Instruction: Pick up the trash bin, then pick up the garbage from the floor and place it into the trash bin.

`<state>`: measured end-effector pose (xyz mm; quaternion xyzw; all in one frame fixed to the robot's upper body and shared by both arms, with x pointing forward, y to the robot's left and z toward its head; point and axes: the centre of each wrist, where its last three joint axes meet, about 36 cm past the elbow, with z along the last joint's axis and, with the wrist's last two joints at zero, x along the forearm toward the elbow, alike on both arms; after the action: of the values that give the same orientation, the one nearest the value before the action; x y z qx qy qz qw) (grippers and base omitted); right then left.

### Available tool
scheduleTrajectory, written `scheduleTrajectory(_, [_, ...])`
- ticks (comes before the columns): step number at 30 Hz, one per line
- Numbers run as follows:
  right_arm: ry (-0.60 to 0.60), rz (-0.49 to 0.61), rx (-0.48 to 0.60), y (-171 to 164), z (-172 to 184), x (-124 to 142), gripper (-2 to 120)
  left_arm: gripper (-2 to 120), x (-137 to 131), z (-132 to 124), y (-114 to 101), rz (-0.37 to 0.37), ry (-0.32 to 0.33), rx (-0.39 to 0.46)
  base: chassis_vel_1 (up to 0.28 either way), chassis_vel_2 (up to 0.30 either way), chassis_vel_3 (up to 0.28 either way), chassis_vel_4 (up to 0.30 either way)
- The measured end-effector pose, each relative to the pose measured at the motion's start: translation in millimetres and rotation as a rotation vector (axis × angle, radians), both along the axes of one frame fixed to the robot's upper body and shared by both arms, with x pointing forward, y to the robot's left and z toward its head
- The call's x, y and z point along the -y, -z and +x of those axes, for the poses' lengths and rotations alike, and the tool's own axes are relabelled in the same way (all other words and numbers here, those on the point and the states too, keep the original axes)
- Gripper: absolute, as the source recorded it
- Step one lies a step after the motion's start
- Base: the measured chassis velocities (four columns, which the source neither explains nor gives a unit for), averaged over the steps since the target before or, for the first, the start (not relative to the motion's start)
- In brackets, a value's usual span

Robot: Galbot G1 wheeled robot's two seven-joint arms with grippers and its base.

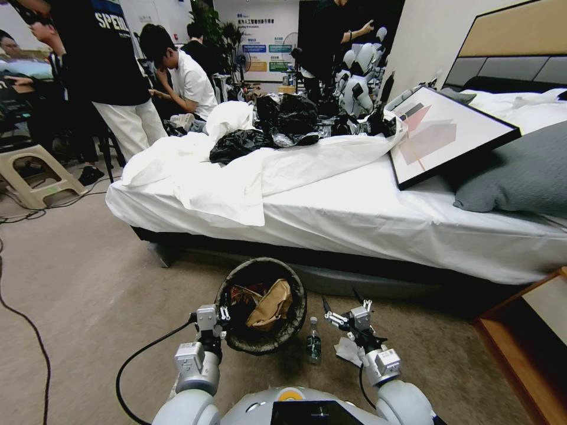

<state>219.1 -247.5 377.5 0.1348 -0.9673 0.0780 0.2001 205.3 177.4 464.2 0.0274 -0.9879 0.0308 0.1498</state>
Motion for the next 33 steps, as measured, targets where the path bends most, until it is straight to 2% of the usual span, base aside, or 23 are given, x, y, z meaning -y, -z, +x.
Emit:
scheduleTrajectory(3, [0.008,-0.021,-0.057,8,2,7,100,0,0,0,0,-0.001,0.002,0.000,0.000,0.000,0.000,0.000])
scheduleTrajectory(7, [0.020,-0.066,-0.175,44,7,25,100,0,0,0,0,0.000,0.004,0.000,0.000,0.000,0.000,0.000])
scheduleTrajectory(10, [0.007,-0.083,-0.214,60,9,35,100,0,0,0,0,0.001,0.002,0.001,0.000,0.000,0.000,0.000])
scheduleTrajectory(18, [-0.036,-0.114,-0.283,94,22,60,100,0,0,0,-1,0.000,0.000,0.001,0.000,0.000,0.000,0.000])
scheduleTrajectory(25, [-0.021,-0.161,-0.335,125,26,74,100,0,1,-1,0,0.005,-0.001,-0.003,0.000,0.000,0.000,0.000])
scheduleTrajectory(33, [-0.020,-0.168,-0.358,148,23,81,100,0,2,-1,1,0.005,0.000,-0.005,0.000,0.000,0.000,0.000])
